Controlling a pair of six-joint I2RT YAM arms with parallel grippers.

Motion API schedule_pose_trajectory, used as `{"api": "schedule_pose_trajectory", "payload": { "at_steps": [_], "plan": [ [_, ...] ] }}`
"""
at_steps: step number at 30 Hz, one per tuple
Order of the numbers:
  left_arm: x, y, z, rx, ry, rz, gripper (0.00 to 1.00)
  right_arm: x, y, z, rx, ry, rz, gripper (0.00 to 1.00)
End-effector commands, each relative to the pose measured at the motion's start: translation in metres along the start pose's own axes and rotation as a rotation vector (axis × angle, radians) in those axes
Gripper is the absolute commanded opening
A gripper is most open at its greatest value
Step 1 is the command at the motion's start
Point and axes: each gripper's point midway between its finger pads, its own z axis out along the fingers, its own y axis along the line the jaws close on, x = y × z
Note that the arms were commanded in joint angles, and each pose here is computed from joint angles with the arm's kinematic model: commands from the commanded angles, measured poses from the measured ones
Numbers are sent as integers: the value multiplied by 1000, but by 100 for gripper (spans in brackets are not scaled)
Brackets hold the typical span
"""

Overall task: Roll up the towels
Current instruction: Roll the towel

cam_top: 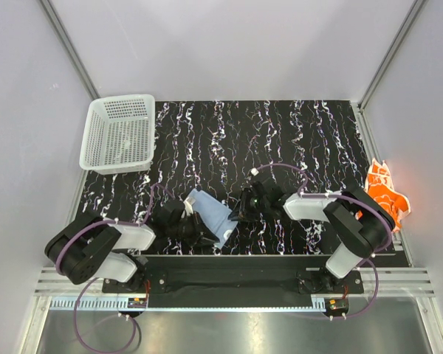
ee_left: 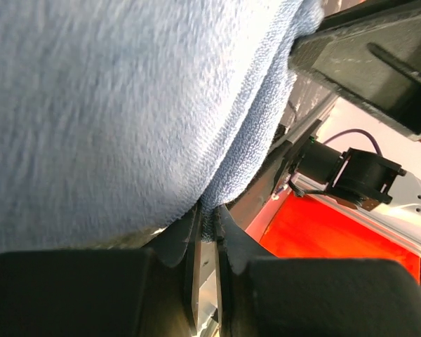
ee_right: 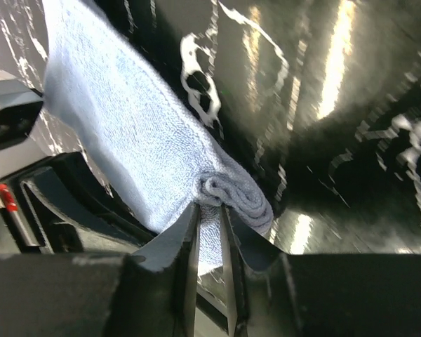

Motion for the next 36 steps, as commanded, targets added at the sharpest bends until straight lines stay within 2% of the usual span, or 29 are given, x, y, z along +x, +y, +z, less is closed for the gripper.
{"api": "schedule_pose_trajectory", "payload": {
  "at_steps": [1, 5, 6, 9, 11, 12, 17, 22, 25, 27, 30, 36],
  "plan": [
    [2, 16, -1, -61, 18, 25, 4, -1, -12, 14, 53, -4, -2, 23],
    [0, 24, -5, -118, -1, 44, 17, 0, -26, 19, 108, -2, 4, 22],
    [1, 31, -7, -157, 3, 33, 28, 2, -29, 19, 122, 3, 5, 22],
    [-4, 36, -15, -213, -34, 67, 48, 2, -35, 19, 157, 5, 1, 22],
    [-11, 35, -19, -242, -70, 106, 53, 0, -36, 18, 168, 1, -6, 22],
    [-9, 45, -25, -301, -71, 99, 54, 0, -36, 18, 171, 4, -8, 22],
    [-41, 29, -56, -408, -247, 246, 55, -1, -30, 16, 179, -2, -29, 22],
    [-62, -30, -94, -444, -417, 495, 58, 3, -28, 15, 216, 12, -49, 22],
    [-57, -71, -99, -406, -443, 647, 56, 3, -23, 16, 224, 14, -61, 22],
    [-50, -89, -89, -366, -418, 719, 55, 3, -23, 17, 233, 18, -65, 22],
    [-31, -108, -60, -285, -317, 812, 50, 4, -22, 18, 239, 23, -68, 22],
    [-19, -93, -10, -294, -210, 821, 44, 6, -23, 19, 253, 31, -72, 22]
  ]
}}
